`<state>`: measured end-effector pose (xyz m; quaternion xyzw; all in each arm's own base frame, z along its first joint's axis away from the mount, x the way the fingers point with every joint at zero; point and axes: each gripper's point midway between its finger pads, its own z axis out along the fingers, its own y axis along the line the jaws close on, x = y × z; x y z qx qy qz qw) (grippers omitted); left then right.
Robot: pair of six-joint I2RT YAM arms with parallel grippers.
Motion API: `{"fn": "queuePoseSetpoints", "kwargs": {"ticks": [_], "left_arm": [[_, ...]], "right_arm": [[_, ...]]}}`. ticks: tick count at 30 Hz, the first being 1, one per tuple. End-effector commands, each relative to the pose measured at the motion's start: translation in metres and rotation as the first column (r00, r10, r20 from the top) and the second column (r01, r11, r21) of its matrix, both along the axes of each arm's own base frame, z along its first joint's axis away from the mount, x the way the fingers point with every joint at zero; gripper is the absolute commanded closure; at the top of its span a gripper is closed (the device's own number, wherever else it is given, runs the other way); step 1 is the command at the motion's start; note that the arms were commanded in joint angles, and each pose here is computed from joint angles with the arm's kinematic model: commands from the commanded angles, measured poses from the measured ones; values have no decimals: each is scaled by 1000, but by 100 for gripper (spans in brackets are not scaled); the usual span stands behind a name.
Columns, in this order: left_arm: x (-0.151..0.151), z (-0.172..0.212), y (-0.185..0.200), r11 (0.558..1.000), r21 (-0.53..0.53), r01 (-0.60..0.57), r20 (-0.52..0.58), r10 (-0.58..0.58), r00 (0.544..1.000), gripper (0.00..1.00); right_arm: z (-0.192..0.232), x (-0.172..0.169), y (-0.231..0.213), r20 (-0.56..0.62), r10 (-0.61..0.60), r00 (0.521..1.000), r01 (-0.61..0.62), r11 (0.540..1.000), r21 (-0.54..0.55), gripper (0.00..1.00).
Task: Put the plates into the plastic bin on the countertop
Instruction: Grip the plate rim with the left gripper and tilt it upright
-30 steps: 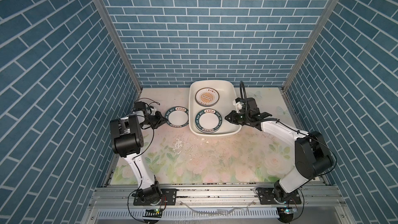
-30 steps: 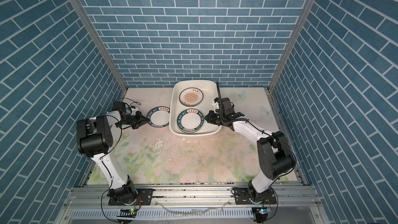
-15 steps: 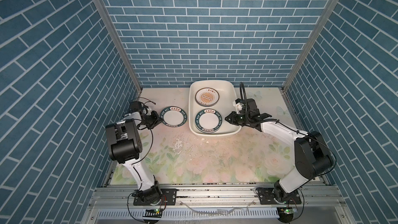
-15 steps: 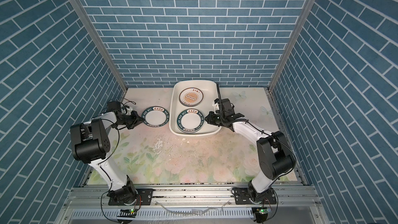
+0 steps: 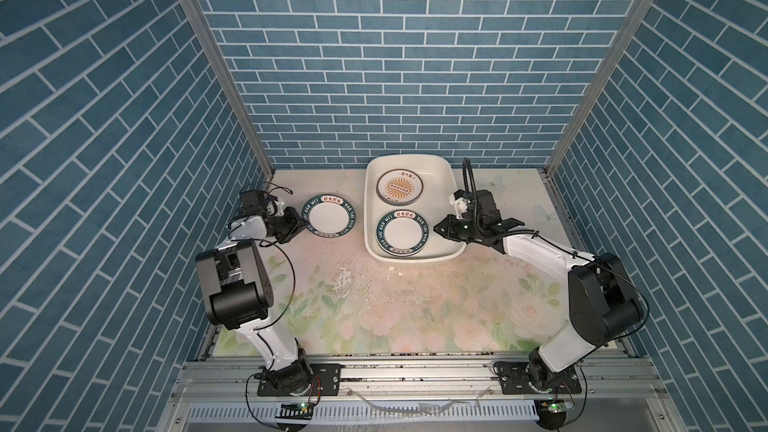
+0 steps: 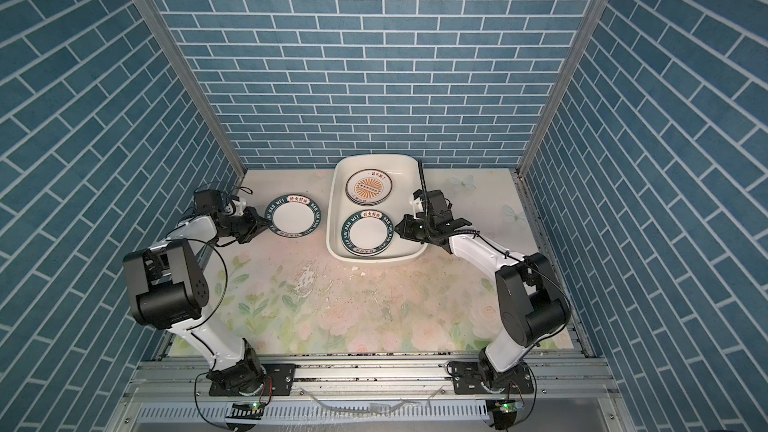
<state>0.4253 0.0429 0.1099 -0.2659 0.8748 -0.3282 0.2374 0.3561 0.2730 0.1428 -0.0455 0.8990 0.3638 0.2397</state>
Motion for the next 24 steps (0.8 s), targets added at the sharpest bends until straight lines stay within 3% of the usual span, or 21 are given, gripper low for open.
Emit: {"fn": "queuePoseSetpoints", "kwargs": {"ticks": [1, 8, 12, 24], "left_arm": [[2, 31, 2, 1000, -11, 1, 81, 0, 997, 100], [3, 60, 1, 1000, -4, 6, 152, -5, 988, 100], [1, 76, 0, 1000, -9, 7, 189, -6, 982, 100], [1, 108, -15, 996, -60, 68, 304, -47, 951, 100]], "right_arm": [[17, 0, 3, 20, -1, 1000, 0, 999, 39, 84], [24, 1, 5, 31, 4, 1000, -6, 999, 52, 82], [27, 0, 8, 33, 7, 999, -9, 997, 78, 73], [35, 0, 9, 44, 1, 999, -5, 994, 108, 65]]}}
